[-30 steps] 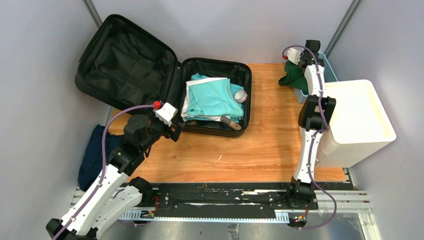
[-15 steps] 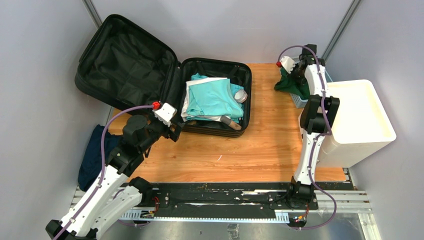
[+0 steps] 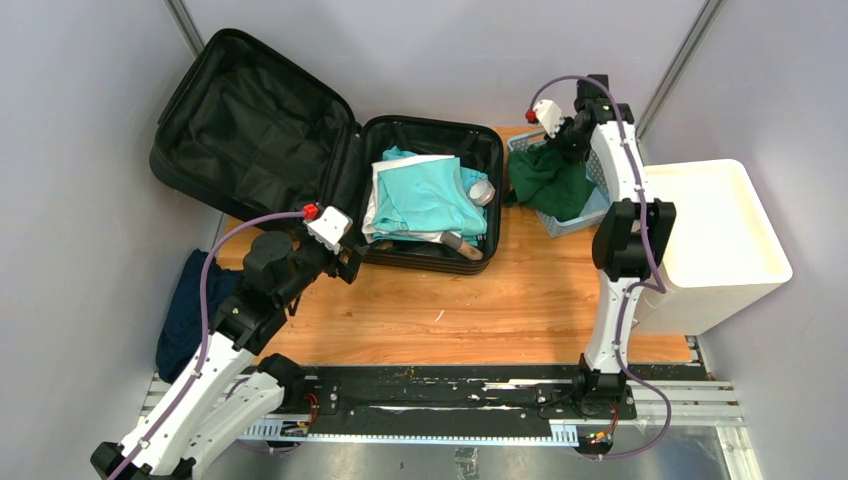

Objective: Open, take out, and arrange the luggage
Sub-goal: Move the bin to the center of the board.

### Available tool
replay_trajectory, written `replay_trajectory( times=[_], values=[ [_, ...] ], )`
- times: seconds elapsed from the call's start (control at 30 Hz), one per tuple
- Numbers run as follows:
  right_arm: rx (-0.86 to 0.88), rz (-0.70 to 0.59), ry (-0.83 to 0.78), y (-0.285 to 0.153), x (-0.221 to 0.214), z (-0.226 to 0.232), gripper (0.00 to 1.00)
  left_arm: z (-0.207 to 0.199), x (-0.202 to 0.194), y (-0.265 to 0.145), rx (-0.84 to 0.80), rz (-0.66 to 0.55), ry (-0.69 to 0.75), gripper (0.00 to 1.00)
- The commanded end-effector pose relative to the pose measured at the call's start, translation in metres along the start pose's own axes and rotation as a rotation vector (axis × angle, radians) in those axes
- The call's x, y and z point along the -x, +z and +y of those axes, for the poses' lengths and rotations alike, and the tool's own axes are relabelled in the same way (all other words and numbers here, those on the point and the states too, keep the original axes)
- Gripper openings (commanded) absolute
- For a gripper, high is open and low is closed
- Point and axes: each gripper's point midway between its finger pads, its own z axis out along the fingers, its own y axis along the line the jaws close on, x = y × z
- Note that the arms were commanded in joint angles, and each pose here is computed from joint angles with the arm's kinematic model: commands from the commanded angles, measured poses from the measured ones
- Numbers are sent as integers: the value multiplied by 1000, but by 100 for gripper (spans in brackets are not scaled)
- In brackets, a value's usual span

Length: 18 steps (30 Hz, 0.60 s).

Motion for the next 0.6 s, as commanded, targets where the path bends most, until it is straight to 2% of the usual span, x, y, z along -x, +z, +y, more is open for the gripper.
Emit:
replay_trajectory(
  times=[0.0, 0.3, 0.5, 0.57],
  values=[
    [-198, -48, -9, -82, 18, -44, 0, 2, -5, -1, 7, 6, 13, 100],
    [-327, -249, -80, -180, 64, -45, 0, 2, -4, -1, 10, 4, 11, 100],
    [-355, -325, -130, -227, 75, -26, 0, 1, -3, -2, 3, -2, 12, 100],
    [-349, -338, -142, -235, 75, -16, 0, -9, 0, -1, -51, -22, 11, 100]
  ],
)
